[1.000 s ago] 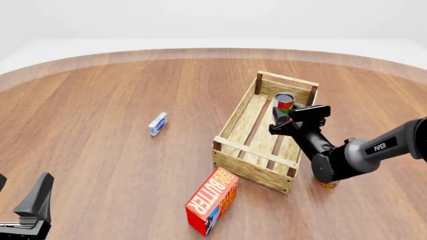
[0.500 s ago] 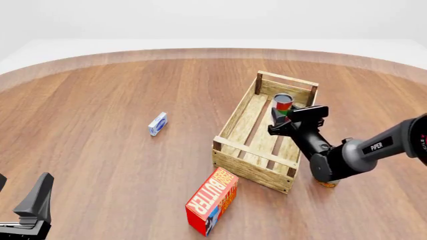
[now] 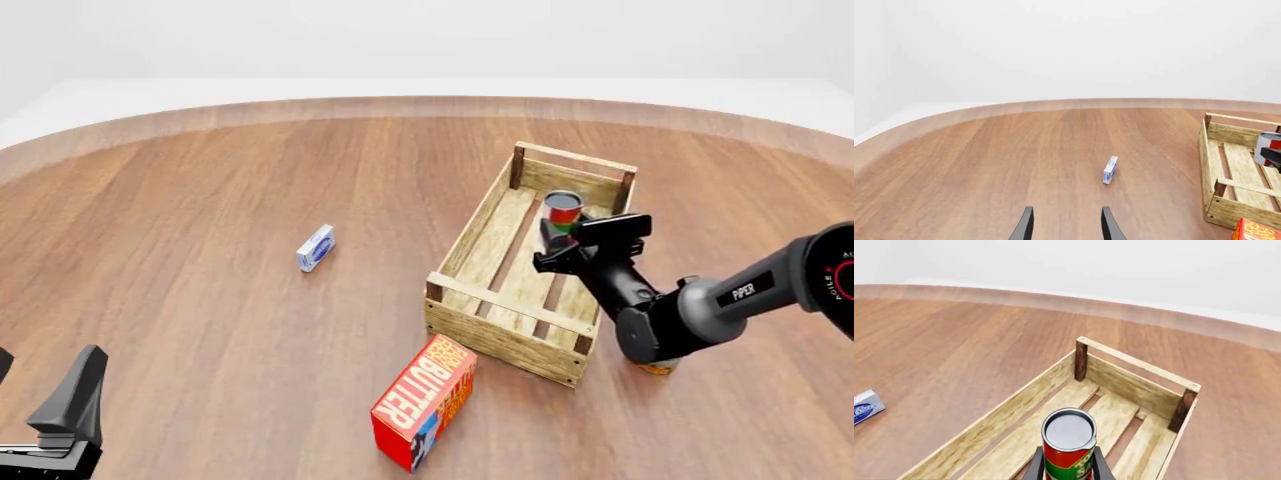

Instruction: Pick up the tomato sauce, and put it in the wooden tray.

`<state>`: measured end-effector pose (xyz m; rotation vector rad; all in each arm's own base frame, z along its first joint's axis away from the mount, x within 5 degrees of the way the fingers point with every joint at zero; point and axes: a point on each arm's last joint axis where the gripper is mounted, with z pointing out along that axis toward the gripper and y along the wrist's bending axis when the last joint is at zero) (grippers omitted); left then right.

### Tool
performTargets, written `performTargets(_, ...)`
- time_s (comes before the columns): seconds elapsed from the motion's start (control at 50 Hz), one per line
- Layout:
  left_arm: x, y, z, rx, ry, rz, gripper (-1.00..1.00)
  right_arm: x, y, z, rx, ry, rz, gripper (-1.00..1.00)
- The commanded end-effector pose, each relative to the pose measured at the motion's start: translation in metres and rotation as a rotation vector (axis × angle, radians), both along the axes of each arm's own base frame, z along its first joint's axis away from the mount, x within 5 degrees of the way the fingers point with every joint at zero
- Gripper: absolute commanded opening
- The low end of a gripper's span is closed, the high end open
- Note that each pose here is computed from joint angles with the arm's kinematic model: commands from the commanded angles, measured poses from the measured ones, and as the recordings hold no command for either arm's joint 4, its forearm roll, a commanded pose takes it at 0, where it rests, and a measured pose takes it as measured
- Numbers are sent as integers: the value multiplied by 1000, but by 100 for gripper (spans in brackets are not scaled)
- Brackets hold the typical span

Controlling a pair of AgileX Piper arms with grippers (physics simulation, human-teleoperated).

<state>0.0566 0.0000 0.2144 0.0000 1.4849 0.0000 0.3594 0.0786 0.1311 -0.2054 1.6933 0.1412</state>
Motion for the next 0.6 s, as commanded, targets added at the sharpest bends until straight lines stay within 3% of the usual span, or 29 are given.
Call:
performTargets(0.02, 0, 0, 0, 0, 0, 0, 100, 2, 4, 0, 6, 3, 7, -100)
performTargets(0.04, 0, 0, 0, 0, 0, 0, 100, 2, 1, 1, -2, -4, 1, 100)
performTargets(0.6, 0, 0, 0, 0, 0, 0, 100, -18, -5, 29, -18, -27, 0, 100)
